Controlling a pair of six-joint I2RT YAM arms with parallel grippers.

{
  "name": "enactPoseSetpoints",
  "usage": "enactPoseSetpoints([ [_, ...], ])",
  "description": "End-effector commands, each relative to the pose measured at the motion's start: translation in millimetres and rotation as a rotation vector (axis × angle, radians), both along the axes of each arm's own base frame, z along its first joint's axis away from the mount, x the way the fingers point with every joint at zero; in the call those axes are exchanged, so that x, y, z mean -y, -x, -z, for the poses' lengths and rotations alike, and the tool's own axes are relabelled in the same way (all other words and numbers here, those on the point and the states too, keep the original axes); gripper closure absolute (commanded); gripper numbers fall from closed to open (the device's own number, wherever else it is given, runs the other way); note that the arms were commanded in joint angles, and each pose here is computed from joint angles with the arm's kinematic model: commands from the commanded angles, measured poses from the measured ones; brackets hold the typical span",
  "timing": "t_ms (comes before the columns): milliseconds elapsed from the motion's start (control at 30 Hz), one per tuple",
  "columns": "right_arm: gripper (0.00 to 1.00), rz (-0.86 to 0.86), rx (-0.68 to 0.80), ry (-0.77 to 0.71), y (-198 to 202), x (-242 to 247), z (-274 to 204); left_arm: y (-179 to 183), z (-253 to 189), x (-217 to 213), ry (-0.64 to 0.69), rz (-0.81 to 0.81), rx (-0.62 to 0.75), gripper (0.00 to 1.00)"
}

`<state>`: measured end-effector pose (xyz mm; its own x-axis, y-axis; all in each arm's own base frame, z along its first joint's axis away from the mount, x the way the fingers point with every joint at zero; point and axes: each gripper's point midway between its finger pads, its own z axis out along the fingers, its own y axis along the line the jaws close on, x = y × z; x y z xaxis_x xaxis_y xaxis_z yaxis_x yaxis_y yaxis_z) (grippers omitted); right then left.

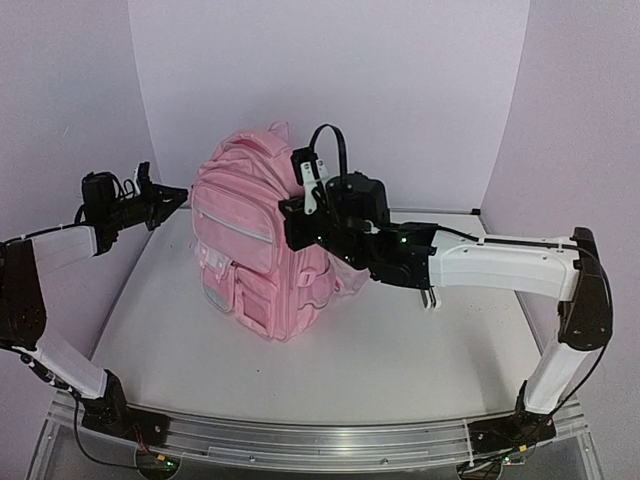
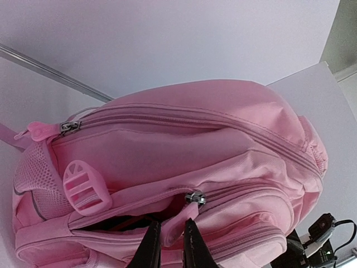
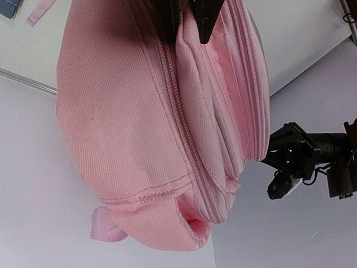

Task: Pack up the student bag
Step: Zip the student bag at the center of the board.

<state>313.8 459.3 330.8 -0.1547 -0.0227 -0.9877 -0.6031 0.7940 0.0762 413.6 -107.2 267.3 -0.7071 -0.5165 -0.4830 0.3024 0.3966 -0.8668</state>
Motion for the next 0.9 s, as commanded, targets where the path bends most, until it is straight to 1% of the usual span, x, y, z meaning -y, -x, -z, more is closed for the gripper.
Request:
enactPoseSetpoints([
  [0, 1.00, 0.127, 0.040, -0.081, 3.6, 49.0, -54.7, 10.7, 171.0, -93.6, -0.170, -0.452, -0.586, 0.87],
  [233, 1.00, 0.118, 0.037, -0.091, 4.0, 51.7, -55.0, 19.2, 167.2, -97.9, -0.220, -0.464, -0.576, 0.86],
  [333, 1.00, 0.097, 0.031, -0.102, 1.0, 53.3, -54.5, 18.7, 155.4, -94.2, -0.210, -0.444, -0.528, 0.82],
  [433, 1.00, 0.078, 0.039, -0.111, -7.9, 58.4, -53.9, 14.5, 128.5, -89.2, -0.203, -0.415, -0.432, 0.74],
  [533, 1.00, 0.070, 0.067, -0.105, -25.5, 70.7, -57.8, 15.2, 89.9, -78.7, -0.193, -0.354, -0.306, 0.60],
  [567, 1.00, 0.037, 0.083, -0.115, -27.9, 72.0, -62.8, 16.2, 76.1, -73.8, -0.194, -0.324, -0.254, 0.56],
  [600, 1.00, 0.027, 0.100, -0.115, -34.0, 78.8, -65.5, 19.3, 62.1, -67.1, -0.189, -0.283, -0.205, 0.51],
  [700, 1.00, -0.122, 0.166, -0.128, -35.5, 85.0, -82.3, 32.4, 20.8, -37.9, -0.174, -0.125, -0.065, 0.40],
  [767, 1.00, -0.206, 0.189, -0.135, -40.3, 92.5, -90.9, 45.6, 0.1, -13.5, -0.170, -0.010, 0.010, 0.35],
  [867, 1.00, -0.295, 0.206, -0.138, -49.4, 104.6, -97.2, 64.6, -21.0, 20.2, -0.190, 0.109, 0.102, 0.30],
])
